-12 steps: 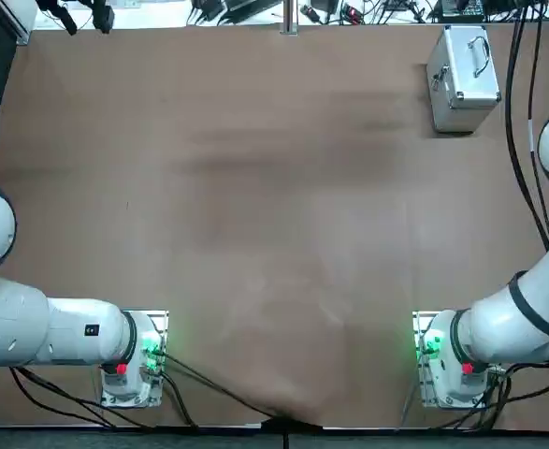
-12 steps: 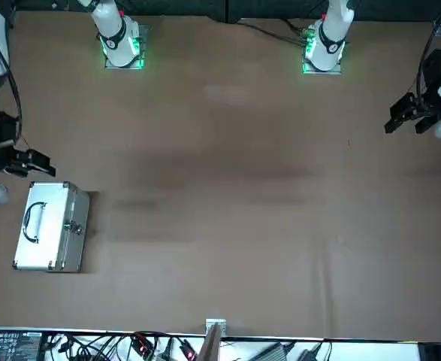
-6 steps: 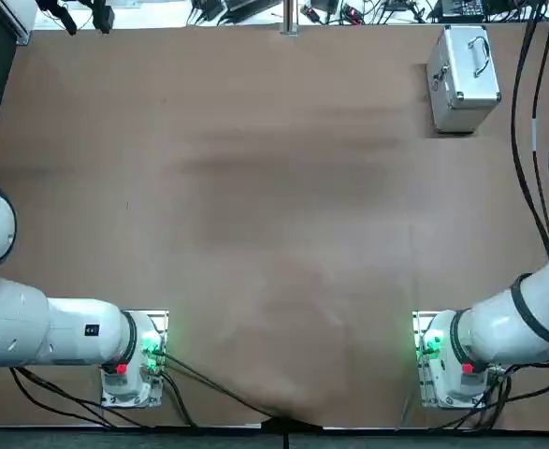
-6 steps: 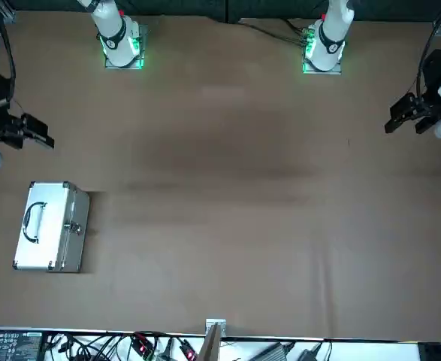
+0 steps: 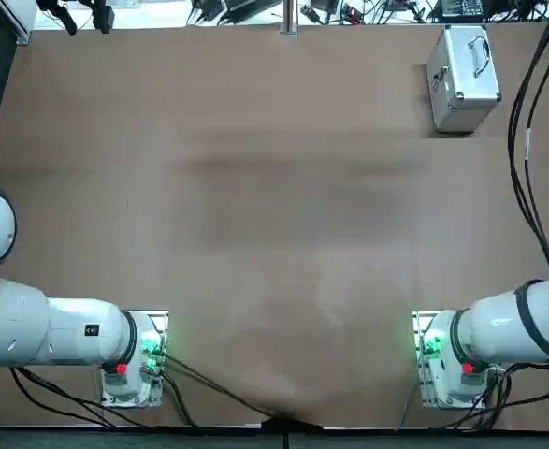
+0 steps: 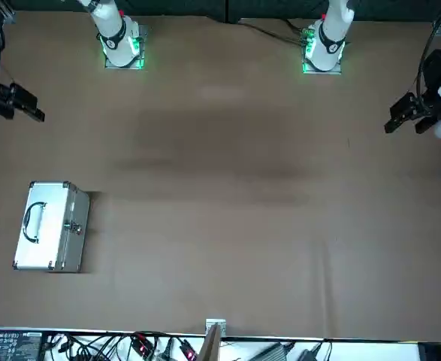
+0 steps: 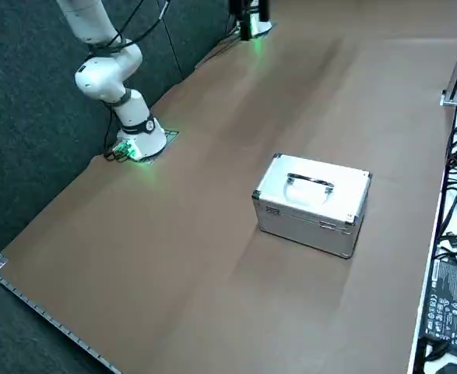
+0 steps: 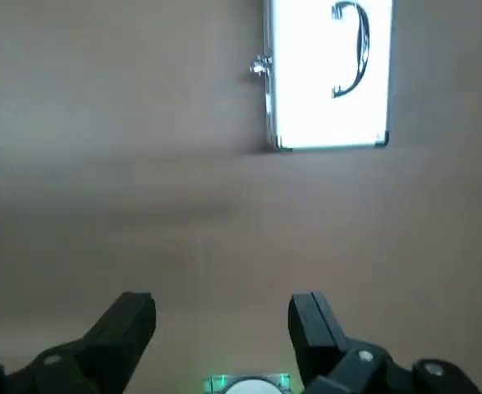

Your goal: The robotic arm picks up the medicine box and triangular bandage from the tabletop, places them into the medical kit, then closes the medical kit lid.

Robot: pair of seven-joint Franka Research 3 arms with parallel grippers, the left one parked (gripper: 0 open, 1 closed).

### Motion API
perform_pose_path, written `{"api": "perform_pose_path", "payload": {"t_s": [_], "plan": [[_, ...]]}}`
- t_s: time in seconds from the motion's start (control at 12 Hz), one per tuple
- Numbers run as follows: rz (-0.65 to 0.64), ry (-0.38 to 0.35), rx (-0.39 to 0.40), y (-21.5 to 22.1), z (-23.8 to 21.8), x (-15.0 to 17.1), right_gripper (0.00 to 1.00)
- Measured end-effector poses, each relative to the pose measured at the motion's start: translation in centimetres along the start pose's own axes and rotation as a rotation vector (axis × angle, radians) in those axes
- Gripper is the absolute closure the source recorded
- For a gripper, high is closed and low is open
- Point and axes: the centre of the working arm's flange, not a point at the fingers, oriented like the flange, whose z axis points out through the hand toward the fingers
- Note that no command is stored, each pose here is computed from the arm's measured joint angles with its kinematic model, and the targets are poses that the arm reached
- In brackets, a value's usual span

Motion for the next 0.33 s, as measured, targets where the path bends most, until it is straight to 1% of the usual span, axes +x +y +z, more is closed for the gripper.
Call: {"api": "perform_pose_path", "payload": {"t_s": [0.33], "plan": [[0.003, 0.024, 0.004, 0.4, 0.5, -3.7, 0.00]]}}
